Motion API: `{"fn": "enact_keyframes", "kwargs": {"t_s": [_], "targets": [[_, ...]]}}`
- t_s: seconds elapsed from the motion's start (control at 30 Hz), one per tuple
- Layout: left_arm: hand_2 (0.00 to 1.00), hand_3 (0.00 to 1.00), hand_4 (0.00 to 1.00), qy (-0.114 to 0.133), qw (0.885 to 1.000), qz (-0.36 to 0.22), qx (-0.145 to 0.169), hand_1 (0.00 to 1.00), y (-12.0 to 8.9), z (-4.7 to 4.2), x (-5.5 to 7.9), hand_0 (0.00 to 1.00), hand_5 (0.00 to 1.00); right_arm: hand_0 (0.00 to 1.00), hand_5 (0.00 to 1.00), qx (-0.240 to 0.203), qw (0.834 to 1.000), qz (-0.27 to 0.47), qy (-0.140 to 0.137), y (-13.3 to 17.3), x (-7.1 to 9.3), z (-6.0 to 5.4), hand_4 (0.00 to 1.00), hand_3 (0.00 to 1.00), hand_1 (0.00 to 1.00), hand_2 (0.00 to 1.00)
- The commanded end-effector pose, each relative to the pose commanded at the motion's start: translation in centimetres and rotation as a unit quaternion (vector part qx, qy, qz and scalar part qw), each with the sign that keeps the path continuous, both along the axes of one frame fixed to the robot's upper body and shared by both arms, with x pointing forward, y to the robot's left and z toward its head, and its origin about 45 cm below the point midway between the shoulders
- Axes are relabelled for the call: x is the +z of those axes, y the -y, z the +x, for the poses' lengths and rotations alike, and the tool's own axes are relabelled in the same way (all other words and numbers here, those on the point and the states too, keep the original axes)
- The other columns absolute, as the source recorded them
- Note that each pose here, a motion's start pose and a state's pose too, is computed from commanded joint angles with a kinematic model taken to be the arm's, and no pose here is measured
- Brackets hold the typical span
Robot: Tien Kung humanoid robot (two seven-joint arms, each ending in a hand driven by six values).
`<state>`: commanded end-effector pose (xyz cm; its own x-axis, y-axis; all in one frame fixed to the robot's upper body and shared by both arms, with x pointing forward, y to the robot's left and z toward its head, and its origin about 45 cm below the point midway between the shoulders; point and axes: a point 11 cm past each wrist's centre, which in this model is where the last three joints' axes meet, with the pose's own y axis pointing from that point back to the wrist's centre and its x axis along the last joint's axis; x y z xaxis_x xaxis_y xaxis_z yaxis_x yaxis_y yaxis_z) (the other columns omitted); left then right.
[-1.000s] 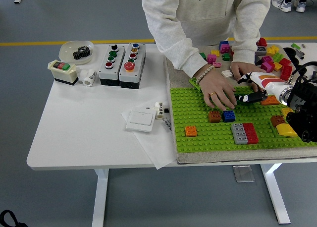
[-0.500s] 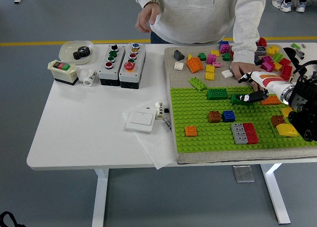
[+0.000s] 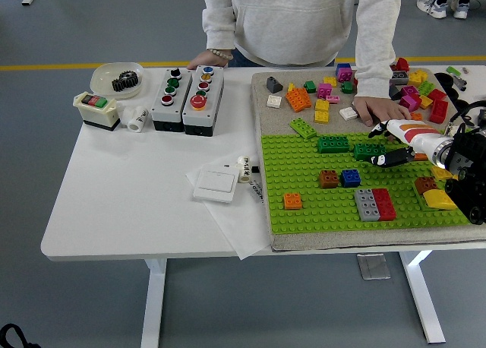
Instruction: Pick up the brick,pile it on top of brick,press brick,pick up the brick,pile it on top of brick,press brick
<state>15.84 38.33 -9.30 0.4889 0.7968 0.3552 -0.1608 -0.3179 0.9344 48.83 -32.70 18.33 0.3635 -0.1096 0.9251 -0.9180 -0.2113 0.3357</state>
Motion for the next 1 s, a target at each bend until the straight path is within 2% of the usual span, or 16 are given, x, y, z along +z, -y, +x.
{"fn": "enact_keyframes", "kwargs": {"t_s": [0.03, 0.4, 0.43, 1.0], "targets": [[0.762, 0.598, 0.665, 0.000, 1.000, 0.000, 0.000, 0.761, 0.01, 0.08, 0.03, 0.778, 0.596, 0.758, 0.503, 0.001, 1.000, 0.000, -0.001, 0.01, -0.08, -0.06, 0.813, 0.699, 0.741, 0.757], [0.763, 0.598, 0.665, 0.000, 1.000, 0.000, -0.003, 0.761, 0.07, 0.30, 0.10, 0.777, 0.596, 0.725, 0.509, 0.004, 1.000, 0.001, 0.004, -0.33, -0.23, -0.11, 0.809, 0.681, 0.716, 0.742], [0.763, 0.598, 0.665, 0.001, 1.000, 0.000, -0.003, 0.760, 0.07, 0.33, 0.11, 0.776, 0.596, 0.697, 0.519, 0.005, 1.000, 0.001, 0.005, -0.33, -0.20, -0.11, 0.795, 0.634, 0.694, 0.722], [0.764, 0.597, 0.663, -0.001, 1.000, 0.001, -0.009, 0.760, 0.05, 0.47, 0.17, 0.777, 0.596, 0.684, 0.524, 0.002, 1.000, 0.005, 0.004, -0.16, -0.68, -0.42, 0.789, 0.613, 0.682, 0.712]]}}
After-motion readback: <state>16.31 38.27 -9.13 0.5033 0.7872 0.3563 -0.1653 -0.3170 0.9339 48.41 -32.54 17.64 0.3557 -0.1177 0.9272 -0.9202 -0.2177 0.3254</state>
